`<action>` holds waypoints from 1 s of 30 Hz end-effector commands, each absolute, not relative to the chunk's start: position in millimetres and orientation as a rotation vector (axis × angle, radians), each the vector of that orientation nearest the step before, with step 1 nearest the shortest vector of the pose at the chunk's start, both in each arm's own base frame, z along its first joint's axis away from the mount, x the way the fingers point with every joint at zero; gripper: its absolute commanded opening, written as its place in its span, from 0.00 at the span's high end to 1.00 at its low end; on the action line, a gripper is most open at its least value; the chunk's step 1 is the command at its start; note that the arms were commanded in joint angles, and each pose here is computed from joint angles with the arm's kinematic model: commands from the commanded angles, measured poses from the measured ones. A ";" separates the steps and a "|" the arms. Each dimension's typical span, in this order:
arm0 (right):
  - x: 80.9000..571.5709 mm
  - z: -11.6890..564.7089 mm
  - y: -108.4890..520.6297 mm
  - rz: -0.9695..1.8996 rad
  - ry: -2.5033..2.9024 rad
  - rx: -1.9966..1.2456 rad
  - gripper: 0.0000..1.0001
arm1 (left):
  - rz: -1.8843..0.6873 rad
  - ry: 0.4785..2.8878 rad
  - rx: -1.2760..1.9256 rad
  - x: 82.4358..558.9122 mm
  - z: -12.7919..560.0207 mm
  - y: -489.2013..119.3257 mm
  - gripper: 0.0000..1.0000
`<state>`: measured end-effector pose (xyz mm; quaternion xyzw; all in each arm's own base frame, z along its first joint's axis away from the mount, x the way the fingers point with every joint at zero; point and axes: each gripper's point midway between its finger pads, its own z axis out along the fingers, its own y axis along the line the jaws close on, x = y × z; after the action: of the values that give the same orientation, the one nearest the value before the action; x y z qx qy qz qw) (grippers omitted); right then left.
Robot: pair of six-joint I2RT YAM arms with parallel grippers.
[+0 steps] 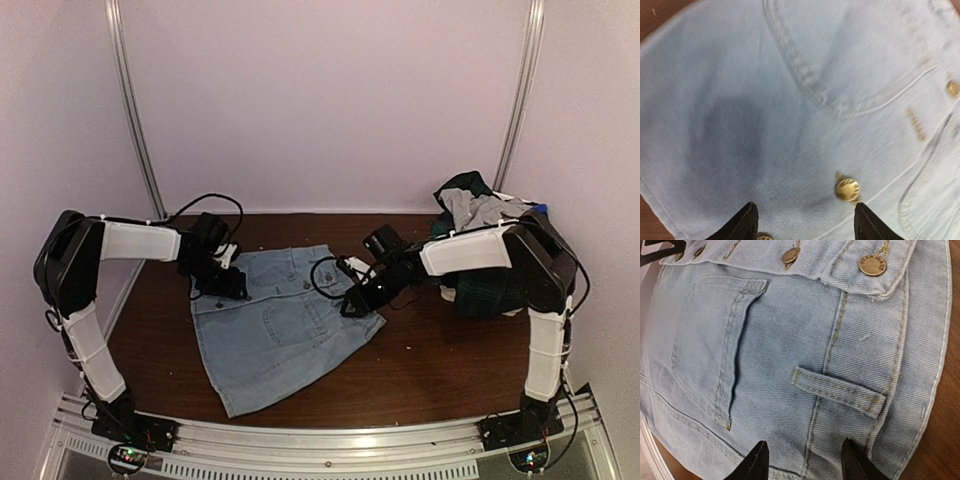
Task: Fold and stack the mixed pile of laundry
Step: Rotate the flattened skirt at the center of the board.
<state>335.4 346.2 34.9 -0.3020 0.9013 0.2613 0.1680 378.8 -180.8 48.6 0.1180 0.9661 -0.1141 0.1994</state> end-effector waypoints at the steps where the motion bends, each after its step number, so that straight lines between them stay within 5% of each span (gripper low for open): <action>1: 313.3 20.1 315.8 0.622 2.639 -0.872 0.51 | -0.283 2.721 0.257 382.2 18.7 -175.9 0.35; 10: 257.7 16.3 323.3 0.843 2.656 -0.823 0.65 | -0.216 2.745 0.281 465.4 -16.4 -197.3 0.42; 15: 263.6 53.8 325.4 0.855 2.582 -0.810 0.64 | -0.262 2.656 0.313 515.9 26.5 -207.8 0.36; 23: 247.9 103.1 298.7 0.787 2.398 -0.833 0.51 | -0.410 2.493 0.221 428.9 132.1 -184.8 0.27; 30: 242.0 113.6 297.8 0.569 2.179 -1.078 0.44 | -0.512 2.508 0.001 320.7 133.1 -147.1 0.27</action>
<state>234.6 300.3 118.4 -0.3508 0.8518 0.2763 0.2739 362.9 -158.4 157.2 0.0561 0.9309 -0.1665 0.3202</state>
